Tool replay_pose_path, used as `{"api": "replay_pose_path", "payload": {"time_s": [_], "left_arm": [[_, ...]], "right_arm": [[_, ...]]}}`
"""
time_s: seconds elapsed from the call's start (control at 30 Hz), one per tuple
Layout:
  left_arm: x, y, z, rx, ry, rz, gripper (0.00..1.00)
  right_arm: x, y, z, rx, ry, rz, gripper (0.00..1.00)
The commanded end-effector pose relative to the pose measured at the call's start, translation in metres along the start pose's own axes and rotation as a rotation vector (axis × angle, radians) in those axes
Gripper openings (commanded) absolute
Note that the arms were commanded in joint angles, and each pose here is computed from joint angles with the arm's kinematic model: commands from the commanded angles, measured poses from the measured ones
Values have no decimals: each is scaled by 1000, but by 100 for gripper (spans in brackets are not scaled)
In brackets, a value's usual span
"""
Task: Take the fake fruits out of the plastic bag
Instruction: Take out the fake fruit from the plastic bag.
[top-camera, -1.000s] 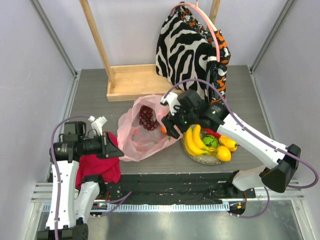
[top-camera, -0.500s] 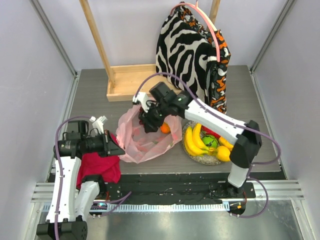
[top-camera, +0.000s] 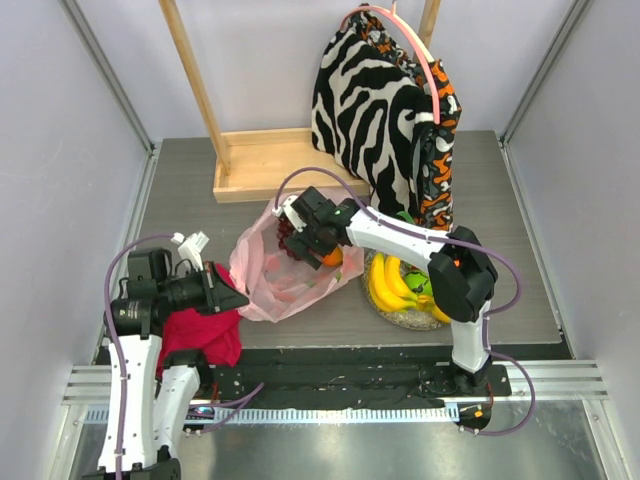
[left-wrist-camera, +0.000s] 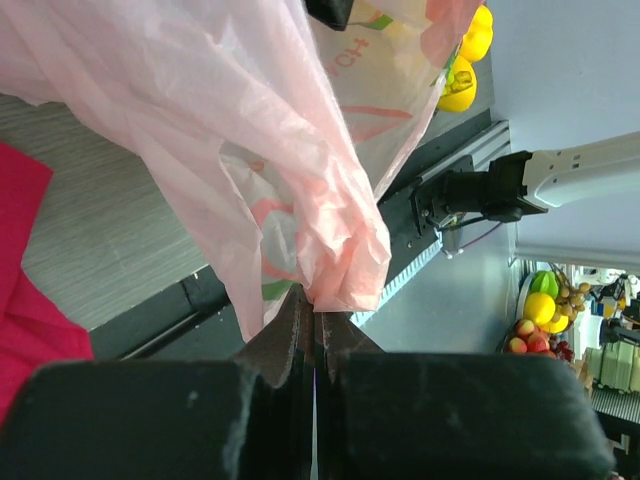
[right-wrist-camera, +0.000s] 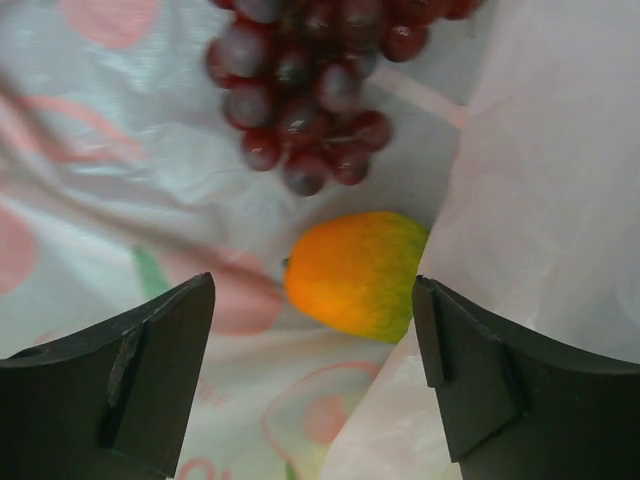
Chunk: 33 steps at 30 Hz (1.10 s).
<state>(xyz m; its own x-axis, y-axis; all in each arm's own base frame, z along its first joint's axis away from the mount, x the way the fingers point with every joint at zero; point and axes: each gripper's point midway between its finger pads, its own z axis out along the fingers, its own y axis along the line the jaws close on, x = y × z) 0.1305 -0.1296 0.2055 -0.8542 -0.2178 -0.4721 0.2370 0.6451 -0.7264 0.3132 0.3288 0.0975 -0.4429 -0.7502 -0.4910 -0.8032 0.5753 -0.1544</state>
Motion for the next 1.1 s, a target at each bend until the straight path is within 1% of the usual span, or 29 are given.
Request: {"api": "replay_pose_path", "payload": {"time_s": [0.0, 0.13, 0.3, 0.4, 0.47, 0.5, 0.57, 0.6, 0.63, 0.67, 0.7, 0.73, 0.77, 0.8, 0.83, 0.87, 0.9, 0.97, 1.0, 1.07], "left_arm": [[-14, 1, 5, 28, -49, 10, 0], [-14, -1, 5, 42, -64, 9, 0], [-13, -1, 6, 47, -60, -1, 0], [-13, -1, 6, 48, -62, 4, 0], [-13, -2, 5, 49, -64, 7, 0], [-13, -2, 4, 48, -68, 15, 0], [-13, -3, 3, 45, -69, 22, 0], [-13, -3, 3, 42, -70, 27, 0], [-13, -3, 2, 39, -69, 34, 0], [-13, -3, 2, 36, -70, 37, 0], [-14, -3, 2, 35, -70, 46, 0], [-13, -4, 2, 37, -64, 52, 0], [-13, -4, 3, 34, -62, 58, 0], [-13, -4, 4, 33, -57, 64, 0], [-14, -4, 4, 32, -57, 68, 0], [-13, -4, 5, 35, -54, 74, 0], [-12, -4, 7, 38, -44, 75, 0], [-13, -5, 7, 41, -37, 78, 0], [-13, -6, 8, 41, -31, 78, 0], [-14, -6, 9, 41, -28, 63, 0]], "right_arm": [[9, -31, 12, 169, 29, -90, 92], [27, -30, 19, 164, 72, -142, 93], [29, -27, 28, 151, 73, -145, 93], [43, -27, 40, 145, 125, -176, 93], [53, -25, 47, 136, 154, -209, 91], [56, -24, 50, 127, 167, -221, 86], [52, -22, 51, 110, 162, -233, 79], [49, -21, 51, 96, 161, -239, 68], [34, -21, 45, 91, 124, -239, 62], [23, -17, 40, 67, 96, -235, 51], [14, -15, 30, 51, 79, -235, 44], [-13, -14, 16, 37, 12, -228, 34], [-23, 2, 3, -46, -16, -214, 29], [-54, 4, -25, -64, -112, -193, 26], [-66, 15, -39, -125, -159, -171, 24], [-75, 34, -56, -225, -199, -149, 23], [-90, 41, -77, -259, -252, -146, 22], [-93, 59, -106, -348, -283, -147, 22], [-95, 73, -119, -424, -299, -138, 22], [-91, 81, -141, -480, -311, -125, 22]]}}
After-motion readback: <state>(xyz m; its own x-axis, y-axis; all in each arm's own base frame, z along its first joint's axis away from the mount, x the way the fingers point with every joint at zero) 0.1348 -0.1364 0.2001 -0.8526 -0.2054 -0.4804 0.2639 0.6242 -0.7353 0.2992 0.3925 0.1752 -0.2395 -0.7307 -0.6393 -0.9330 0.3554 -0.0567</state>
